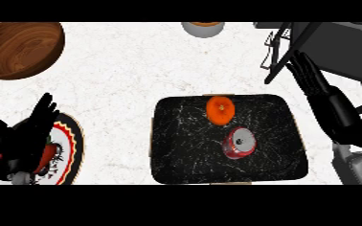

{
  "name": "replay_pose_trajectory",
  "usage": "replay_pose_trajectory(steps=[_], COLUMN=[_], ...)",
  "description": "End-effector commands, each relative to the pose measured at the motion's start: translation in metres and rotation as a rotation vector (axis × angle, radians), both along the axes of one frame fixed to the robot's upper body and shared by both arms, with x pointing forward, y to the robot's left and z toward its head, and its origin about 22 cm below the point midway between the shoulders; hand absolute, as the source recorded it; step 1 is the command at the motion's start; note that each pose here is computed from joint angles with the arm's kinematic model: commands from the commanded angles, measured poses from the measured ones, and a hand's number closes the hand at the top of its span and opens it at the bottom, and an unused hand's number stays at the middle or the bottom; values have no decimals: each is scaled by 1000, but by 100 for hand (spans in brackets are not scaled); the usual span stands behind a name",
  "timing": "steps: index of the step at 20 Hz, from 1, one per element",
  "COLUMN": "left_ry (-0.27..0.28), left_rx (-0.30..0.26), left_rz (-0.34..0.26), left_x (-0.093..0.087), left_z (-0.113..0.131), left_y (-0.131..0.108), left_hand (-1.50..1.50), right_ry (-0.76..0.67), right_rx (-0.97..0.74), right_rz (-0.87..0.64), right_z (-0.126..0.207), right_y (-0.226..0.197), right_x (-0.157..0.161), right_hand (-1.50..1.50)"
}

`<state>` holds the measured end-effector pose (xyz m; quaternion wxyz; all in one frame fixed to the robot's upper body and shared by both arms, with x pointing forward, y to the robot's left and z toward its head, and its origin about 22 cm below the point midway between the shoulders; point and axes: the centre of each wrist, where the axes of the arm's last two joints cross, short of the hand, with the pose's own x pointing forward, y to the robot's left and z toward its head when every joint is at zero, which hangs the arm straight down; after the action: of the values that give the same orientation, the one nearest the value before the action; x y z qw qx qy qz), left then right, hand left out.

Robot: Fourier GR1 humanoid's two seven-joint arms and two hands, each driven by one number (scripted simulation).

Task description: Pick the can from the tray and place it in the tiered shelf

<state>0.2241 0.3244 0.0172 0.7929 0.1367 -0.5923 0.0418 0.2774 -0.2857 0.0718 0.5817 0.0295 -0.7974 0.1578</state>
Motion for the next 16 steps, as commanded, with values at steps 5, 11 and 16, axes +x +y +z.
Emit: replay_pose_trajectory(steps=[5,11,16], left_ry=[-260,-237,-261], left_rx=[108,88,88], left_rz=[-256,-305,-363], left_x=[38,32,50], left_z=[15,12,7], left_y=[-58,-64,-99], left_hand=[0,0,0], right_ry=[179,156,81], right_rx=[43,-286,32], right_rz=[-7,-514,-678], right_z=[33,4,-65], right_y=[11,-56,-21], right_x=[10,1,-24], right_hand=[-150,150,-150])
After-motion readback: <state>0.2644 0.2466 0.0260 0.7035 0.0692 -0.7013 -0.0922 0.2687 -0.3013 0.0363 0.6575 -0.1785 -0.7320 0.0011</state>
